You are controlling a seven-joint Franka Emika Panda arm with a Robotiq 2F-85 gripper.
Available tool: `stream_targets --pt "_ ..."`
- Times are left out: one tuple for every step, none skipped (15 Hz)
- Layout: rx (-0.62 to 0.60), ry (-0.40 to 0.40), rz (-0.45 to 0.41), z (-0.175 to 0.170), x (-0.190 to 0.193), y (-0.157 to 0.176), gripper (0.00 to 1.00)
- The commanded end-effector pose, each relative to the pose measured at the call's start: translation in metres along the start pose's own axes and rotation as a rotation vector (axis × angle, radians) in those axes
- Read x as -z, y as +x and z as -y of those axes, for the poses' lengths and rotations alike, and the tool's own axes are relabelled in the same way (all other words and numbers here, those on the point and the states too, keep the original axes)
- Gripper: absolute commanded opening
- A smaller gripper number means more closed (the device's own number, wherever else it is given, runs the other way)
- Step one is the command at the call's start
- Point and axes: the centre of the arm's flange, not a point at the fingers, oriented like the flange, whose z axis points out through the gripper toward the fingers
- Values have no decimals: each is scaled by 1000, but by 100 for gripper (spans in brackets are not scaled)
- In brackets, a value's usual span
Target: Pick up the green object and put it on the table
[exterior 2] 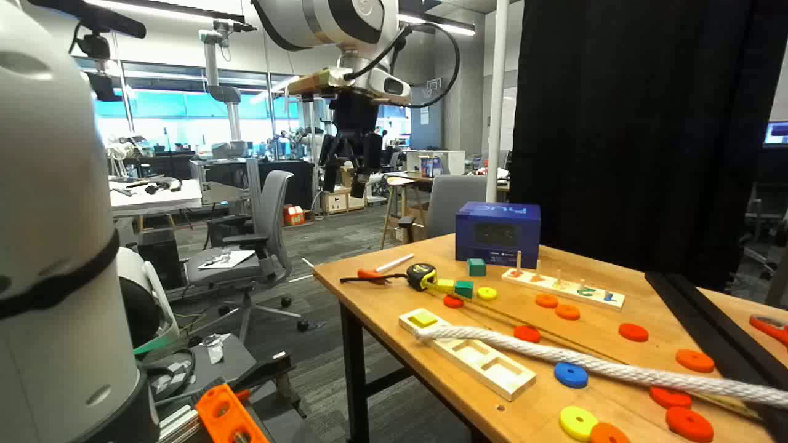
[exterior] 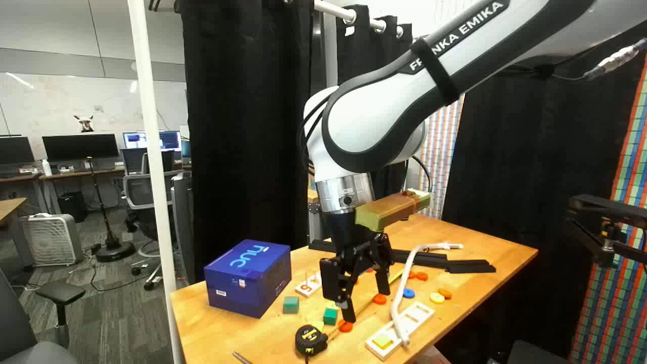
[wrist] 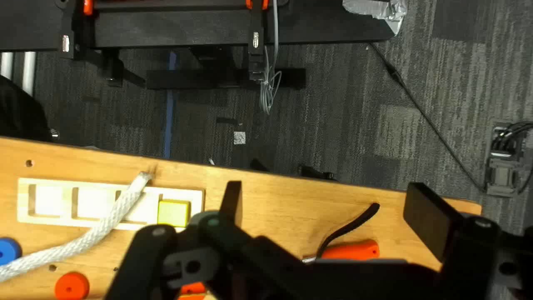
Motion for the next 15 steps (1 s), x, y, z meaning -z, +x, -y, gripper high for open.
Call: stream_targets --pt "0 1 -3 0 2 0 100" --pt "1 2 -6 1 3 1 100" --pt "1 3 -9 1 4 1 100" --pt "1 3 -10 1 5 1 100" --pt "1 3 -10 1 5 1 100" --pt "1 3 -10 1 5 1 100" --pt "1 3 -10 1 5 1 100" --pt "1 3 -10 1 5 1 100" --pt "18 -10 -15 0 5 1 100" --pt "38 -26 -18 -3 6 2 100" --pt "55 -36 -21 -4 6 3 100" --pt "80 -54 -30 -7 8 3 100" --pt "103 -68 -38 -8 9 4 100" --pt "137 -85 -57 -12 11 4 100" --pt "162 -97 -67 -14 11 5 100"
